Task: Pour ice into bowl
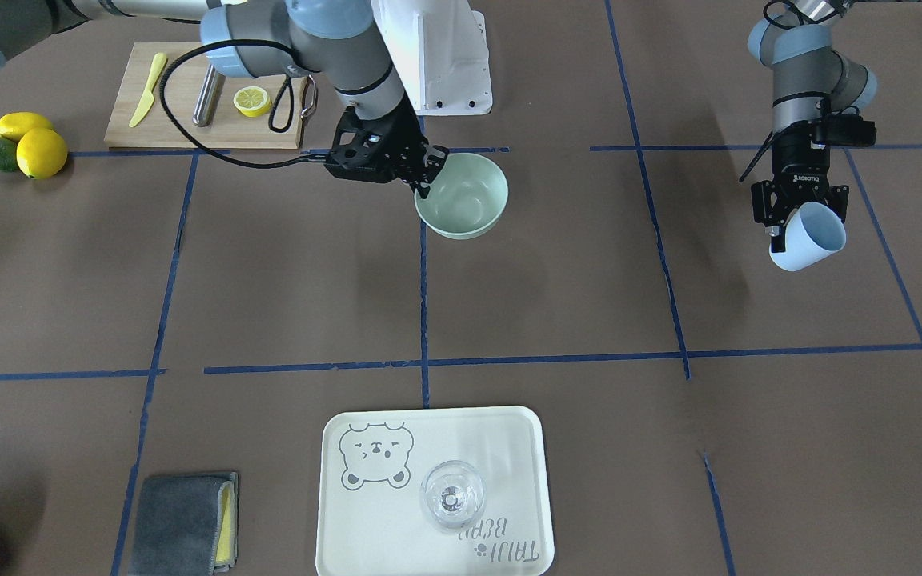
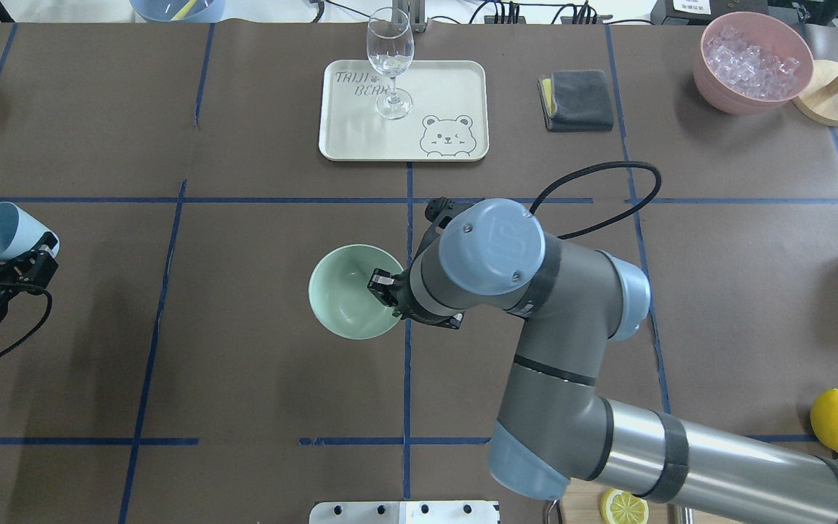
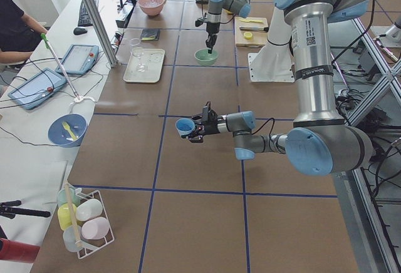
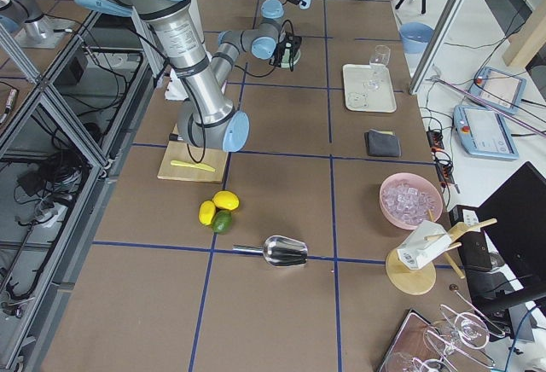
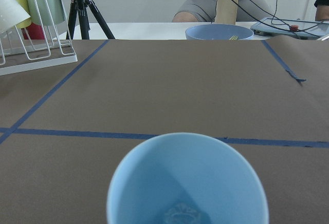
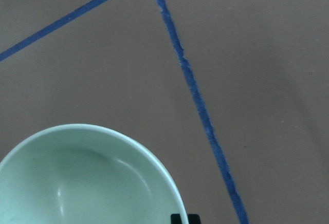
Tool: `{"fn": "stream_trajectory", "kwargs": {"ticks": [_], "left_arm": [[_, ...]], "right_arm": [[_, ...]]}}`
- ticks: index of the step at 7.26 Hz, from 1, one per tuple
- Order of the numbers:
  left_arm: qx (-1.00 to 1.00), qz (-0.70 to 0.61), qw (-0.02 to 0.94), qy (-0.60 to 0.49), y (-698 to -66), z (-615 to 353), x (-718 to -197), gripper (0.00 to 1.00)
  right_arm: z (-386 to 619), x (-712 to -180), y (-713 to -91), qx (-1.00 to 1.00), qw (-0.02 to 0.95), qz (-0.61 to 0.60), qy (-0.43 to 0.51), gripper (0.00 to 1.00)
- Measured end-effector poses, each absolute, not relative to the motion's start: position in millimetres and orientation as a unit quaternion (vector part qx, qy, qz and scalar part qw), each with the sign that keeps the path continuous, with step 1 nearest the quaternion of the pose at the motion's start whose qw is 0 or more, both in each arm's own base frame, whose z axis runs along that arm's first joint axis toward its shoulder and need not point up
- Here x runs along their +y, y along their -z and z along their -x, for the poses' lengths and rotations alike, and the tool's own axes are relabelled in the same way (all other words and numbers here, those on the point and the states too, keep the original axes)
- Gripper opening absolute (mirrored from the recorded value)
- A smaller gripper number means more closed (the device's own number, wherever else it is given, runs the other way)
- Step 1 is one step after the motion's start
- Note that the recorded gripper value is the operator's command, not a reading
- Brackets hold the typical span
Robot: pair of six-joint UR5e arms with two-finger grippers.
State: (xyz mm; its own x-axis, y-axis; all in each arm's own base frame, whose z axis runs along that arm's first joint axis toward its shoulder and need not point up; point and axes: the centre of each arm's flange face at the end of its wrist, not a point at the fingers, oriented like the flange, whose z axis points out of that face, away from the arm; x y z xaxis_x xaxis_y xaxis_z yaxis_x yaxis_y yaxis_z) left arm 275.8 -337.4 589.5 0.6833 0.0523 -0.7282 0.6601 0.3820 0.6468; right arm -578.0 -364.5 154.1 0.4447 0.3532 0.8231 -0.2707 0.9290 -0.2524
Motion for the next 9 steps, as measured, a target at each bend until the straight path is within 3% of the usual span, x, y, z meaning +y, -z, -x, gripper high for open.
{"fn": "stream_trajectory", "kwargs": {"ticks": [3, 4, 5, 9], "left_arm": [[0.322, -0.545, 0.758, 0.161, -572.9, -280.6, -343.3, 0.0], [0.329, -0.548, 0.752, 0.162, -560.7, -283.0, -344.5, 0.0], [0.337, -0.554, 0.744, 0.163, -542.8, -283.5, -344.7, 0.0], [0.317, -0.566, 0.748, 0.14, -499.6, -288.5, -347.0, 0.0]], "right_arm": [[657.7, -384.9, -134.5, -0.467, 0.862, 0.018, -0.195, 0.0], [669.8, -390.5, -135.6, -0.465, 0.863, 0.012, -0.196, 0.3], [676.9, -393.4, -134.2, -0.463, 0.864, 0.011, -0.197, 0.99], [664.4, -404.7, -106.2, -0.483, 0.852, 0.008, -0.201, 1.0]]}}
